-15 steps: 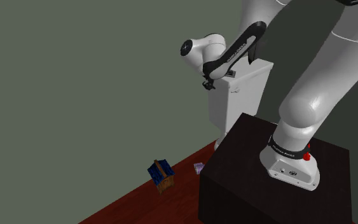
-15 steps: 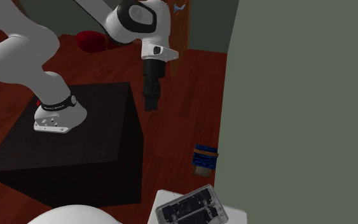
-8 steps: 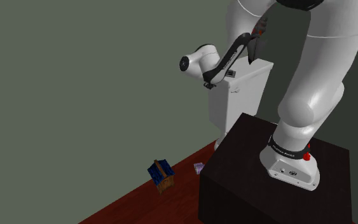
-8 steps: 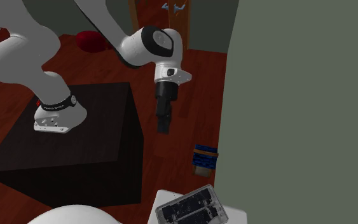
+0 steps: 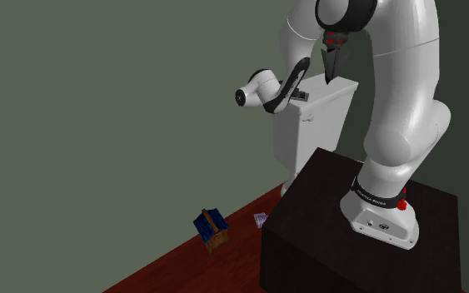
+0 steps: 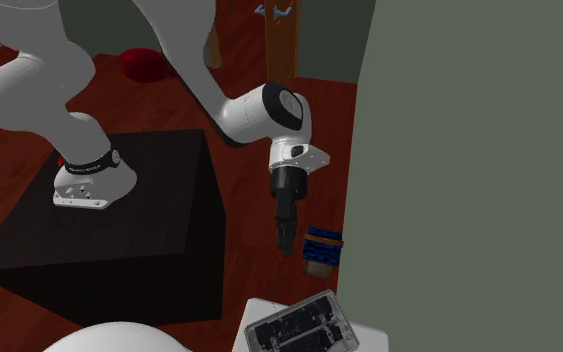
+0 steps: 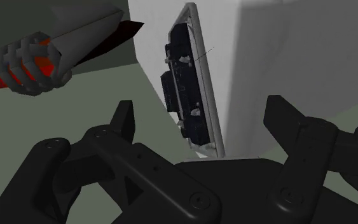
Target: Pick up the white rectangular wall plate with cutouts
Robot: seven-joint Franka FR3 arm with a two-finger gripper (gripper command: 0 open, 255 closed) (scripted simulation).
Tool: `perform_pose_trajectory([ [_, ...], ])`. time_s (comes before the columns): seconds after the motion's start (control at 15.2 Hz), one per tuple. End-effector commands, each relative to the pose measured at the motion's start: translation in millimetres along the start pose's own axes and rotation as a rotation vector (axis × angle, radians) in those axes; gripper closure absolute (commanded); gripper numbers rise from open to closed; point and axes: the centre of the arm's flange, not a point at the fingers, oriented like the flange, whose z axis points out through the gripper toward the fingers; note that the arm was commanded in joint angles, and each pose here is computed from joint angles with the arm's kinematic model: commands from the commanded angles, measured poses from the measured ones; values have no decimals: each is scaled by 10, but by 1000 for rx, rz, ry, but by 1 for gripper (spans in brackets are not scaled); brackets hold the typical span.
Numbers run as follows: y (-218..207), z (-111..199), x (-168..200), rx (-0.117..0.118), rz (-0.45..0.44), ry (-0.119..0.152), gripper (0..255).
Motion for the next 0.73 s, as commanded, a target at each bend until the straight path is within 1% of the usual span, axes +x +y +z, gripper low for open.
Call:
perform_pose_trajectory([
  [0.0,-39,230,129,-65,10,9,0],
  [0.13,-63,441,275,-126,20,15,0],
  [0.2,-66,486,307,-140,22,16,0],
  [0.66,-415,604,280,-140,22,16,0],
])
